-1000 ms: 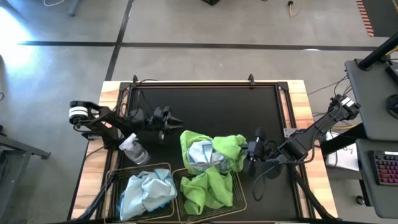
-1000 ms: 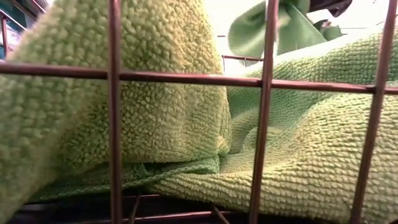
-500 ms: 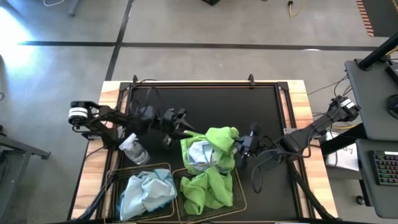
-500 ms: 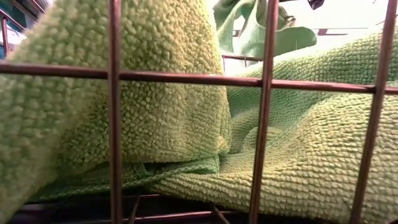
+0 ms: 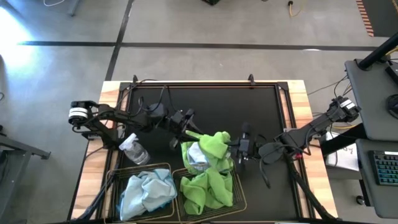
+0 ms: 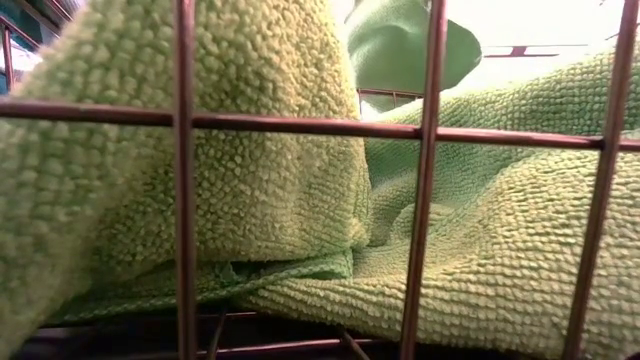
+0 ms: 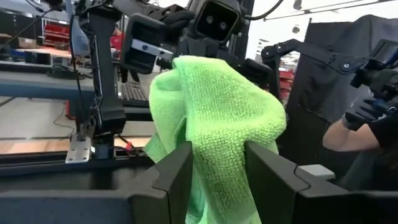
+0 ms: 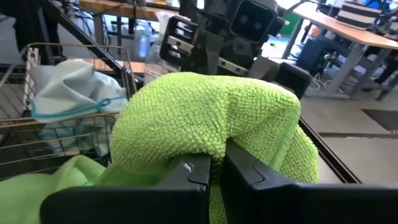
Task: Sort microfiber towel by color & place in baskets
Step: Put the right green towel into the right wire basket
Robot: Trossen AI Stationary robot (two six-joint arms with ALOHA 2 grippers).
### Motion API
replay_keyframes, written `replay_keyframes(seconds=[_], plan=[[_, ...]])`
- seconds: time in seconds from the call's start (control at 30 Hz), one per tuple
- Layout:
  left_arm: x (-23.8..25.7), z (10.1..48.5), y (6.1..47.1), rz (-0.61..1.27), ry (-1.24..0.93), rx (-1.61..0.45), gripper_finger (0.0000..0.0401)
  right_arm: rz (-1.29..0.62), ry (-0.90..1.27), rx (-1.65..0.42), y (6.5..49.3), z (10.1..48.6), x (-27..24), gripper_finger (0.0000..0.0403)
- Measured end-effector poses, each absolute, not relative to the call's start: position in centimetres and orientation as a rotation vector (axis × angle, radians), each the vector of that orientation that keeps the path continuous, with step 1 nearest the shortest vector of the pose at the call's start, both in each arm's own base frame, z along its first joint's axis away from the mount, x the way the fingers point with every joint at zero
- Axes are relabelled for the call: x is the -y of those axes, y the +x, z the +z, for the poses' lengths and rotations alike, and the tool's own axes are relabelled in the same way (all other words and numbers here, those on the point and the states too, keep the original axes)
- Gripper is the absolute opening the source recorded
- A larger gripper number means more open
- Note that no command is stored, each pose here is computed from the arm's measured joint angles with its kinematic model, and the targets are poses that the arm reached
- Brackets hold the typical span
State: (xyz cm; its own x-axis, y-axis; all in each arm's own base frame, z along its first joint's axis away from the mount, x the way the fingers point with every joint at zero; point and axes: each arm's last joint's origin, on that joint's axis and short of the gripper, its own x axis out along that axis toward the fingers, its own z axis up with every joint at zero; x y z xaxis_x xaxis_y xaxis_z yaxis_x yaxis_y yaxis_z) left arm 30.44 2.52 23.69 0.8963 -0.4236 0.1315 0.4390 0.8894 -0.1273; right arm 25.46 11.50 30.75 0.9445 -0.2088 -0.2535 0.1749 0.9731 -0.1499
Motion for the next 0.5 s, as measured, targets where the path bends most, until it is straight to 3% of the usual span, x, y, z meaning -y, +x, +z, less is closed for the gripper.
replay_keyframes(seconds=[0.5], plan=[[-2.3,22.6,29.9,-0.451,-0.173,0.065,0.0130,-0.302,-0.102,-0.279,26.6,30.7,-8.8,0.0013]])
